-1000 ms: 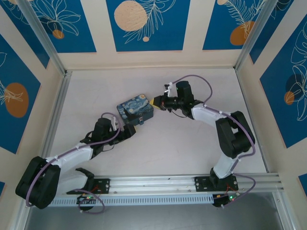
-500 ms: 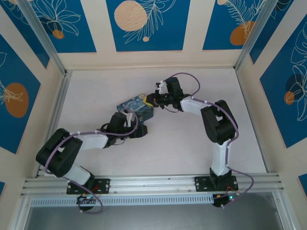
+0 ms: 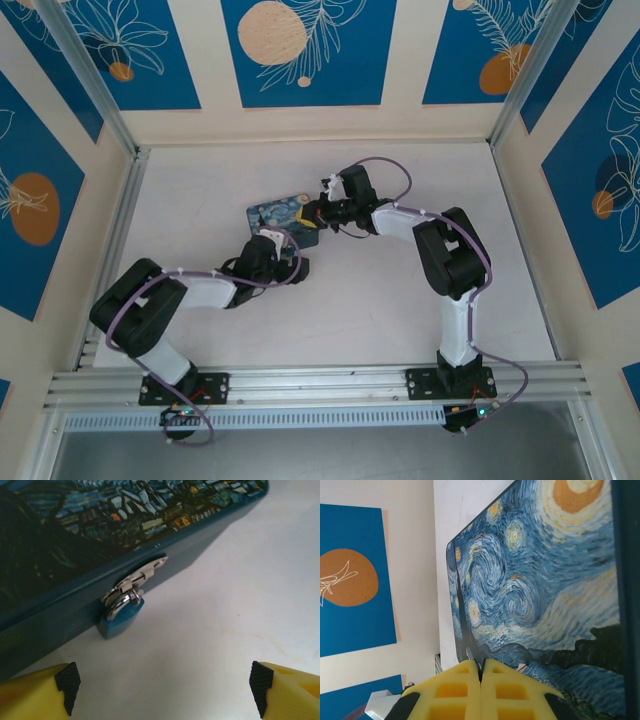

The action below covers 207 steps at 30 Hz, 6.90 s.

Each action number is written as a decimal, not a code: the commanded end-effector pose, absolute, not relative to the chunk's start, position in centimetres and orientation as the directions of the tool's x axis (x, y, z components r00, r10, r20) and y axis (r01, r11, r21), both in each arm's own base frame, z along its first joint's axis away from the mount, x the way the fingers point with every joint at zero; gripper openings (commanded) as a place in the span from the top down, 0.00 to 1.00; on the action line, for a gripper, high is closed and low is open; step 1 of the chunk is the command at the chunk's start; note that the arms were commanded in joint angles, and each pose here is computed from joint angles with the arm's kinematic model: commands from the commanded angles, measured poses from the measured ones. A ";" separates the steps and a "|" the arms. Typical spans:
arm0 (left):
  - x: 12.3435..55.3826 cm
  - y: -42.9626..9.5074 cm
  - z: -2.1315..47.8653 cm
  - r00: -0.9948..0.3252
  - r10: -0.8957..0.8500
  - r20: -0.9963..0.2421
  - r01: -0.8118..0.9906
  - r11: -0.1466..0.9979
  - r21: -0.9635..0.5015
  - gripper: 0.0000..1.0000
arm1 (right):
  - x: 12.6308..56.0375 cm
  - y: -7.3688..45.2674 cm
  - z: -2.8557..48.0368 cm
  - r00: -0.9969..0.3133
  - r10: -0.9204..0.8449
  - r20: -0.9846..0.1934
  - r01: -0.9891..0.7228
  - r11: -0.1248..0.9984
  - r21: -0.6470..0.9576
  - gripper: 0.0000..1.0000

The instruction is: Unlock a padlock with a key

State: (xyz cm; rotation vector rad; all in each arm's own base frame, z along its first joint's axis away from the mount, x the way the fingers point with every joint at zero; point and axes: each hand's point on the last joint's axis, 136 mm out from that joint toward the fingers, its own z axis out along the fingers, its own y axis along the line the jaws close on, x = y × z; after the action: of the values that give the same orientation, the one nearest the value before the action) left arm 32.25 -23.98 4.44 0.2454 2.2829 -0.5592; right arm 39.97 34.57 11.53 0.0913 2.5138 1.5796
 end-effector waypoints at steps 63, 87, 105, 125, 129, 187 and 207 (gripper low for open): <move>37.2 -25.3 8.0 -0.578 -0.630 -0.518 0.188 0.515 -0.836 0.22 | 40.1 35.1 8.5 -0.987 0.160 -0.016 0.060 0.457 0.888 1.00; 38.1 -24.2 3.2 -0.491 -0.708 -0.507 -0.016 0.589 -0.808 0.60 | 39.9 35.2 8.1 -0.987 0.157 -0.008 0.066 0.459 0.886 1.00; 38.2 -23.8 1.5 -0.528 -0.682 -0.506 -0.108 0.645 -0.757 0.99 | 39.9 35.5 8.7 -0.988 0.153 -0.011 0.059 0.449 0.891 1.00; 33.9 -23.7 8.1 -0.693 -0.648 -0.316 -0.115 0.532 -0.839 1.00 | 32.0 30.9 15.7 -0.973 0.202 -0.114 -0.034 0.360 0.932 1.00; 32.9 -23.5 9.2 -0.721 -0.638 -0.269 -0.118 0.497 -0.860 1.00 | 29.1 30.1 14.5 -0.972 0.217 -0.091 -0.012 0.341 0.940 1.00; 29.9 -21.4 15.0 -0.675 -0.734 -0.073 -0.124 0.211 -0.970 1.00 | 27.2 34.4 12.5 -0.913 0.399 0.079 0.125 0.091 0.988 1.00; 29.6 -21.3 15.5 -0.676 -0.733 -0.079 -0.114 0.211 -0.971 1.00 | 28.2 35.6 13.4 -0.921 0.383 0.069 0.110 0.085 0.990 1.00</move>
State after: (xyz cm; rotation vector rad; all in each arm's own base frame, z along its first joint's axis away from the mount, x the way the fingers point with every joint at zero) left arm 29.36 -21.36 13.34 -0.8195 2.0270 -1.4414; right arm 27.53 34.93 12.14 0.5238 2.1917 1.9124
